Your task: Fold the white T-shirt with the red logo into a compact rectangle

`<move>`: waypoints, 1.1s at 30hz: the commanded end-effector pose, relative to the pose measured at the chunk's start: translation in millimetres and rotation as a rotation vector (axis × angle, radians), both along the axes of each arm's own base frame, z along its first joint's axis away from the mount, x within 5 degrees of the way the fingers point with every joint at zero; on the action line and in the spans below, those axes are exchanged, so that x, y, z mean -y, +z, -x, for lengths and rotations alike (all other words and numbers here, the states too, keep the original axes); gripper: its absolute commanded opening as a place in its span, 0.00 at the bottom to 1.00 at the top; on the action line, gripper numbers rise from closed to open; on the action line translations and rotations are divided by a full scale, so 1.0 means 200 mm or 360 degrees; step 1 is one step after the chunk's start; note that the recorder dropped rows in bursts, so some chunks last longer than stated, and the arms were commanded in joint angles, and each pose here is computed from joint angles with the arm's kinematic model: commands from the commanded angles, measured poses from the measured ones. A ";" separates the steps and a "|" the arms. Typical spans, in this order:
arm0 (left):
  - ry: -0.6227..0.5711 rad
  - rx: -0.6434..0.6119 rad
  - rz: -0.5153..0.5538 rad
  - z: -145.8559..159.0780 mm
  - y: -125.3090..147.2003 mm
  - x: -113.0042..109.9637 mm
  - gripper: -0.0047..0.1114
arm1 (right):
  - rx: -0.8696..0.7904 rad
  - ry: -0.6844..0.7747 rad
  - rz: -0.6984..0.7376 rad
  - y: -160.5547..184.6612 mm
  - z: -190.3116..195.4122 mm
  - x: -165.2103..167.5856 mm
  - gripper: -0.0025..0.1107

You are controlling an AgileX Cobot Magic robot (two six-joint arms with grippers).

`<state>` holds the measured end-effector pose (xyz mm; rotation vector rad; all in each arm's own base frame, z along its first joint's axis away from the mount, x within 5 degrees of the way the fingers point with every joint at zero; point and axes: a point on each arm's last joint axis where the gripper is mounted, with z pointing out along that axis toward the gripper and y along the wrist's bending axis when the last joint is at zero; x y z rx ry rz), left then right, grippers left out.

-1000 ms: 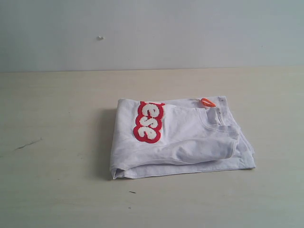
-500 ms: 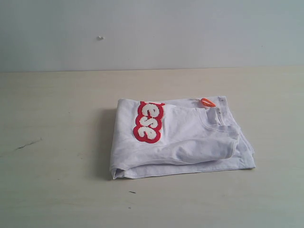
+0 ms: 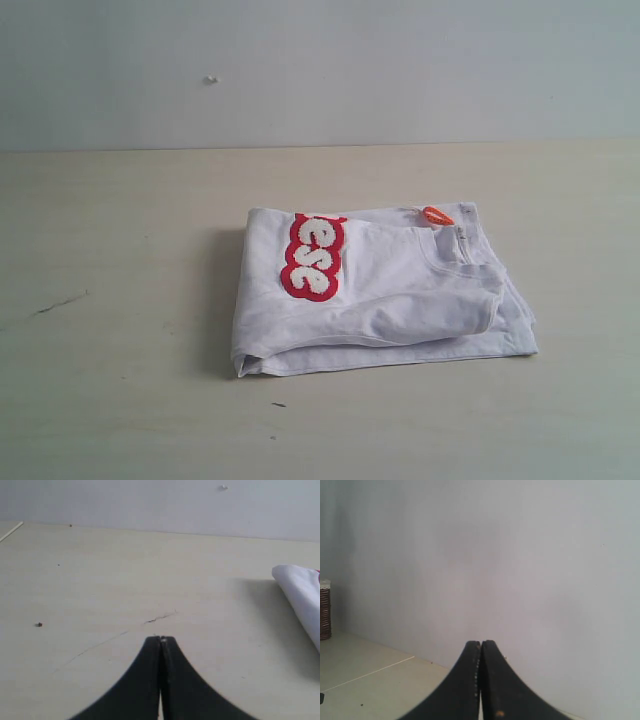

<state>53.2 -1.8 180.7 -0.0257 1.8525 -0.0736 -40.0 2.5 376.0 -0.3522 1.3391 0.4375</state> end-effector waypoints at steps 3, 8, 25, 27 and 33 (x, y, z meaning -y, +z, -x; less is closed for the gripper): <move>0.0004 0.0025 -0.0012 0.00 0.00 0.00 0.04 | 0.0003 -0.0007 0.0000 0.00 0.00 0.00 0.02; 0.0004 0.0025 -0.0012 0.00 0.00 0.00 0.04 | -0.0016 0.0001 0.0006 -0.01 0.00 0.00 0.02; 0.0004 0.0025 -0.0012 0.00 0.00 0.00 0.04 | -0.0032 -0.0537 -0.0001 -0.01 -0.02 -0.07 0.02; 0.0004 0.0025 -0.0012 0.00 0.00 0.00 0.04 | -0.0022 -0.0601 0.0059 -0.02 -0.02 -0.06 0.02; 0.0004 0.0025 -0.0012 0.00 0.00 0.00 0.04 | -0.0006 -0.0721 0.0173 -0.02 -0.03 -0.03 0.02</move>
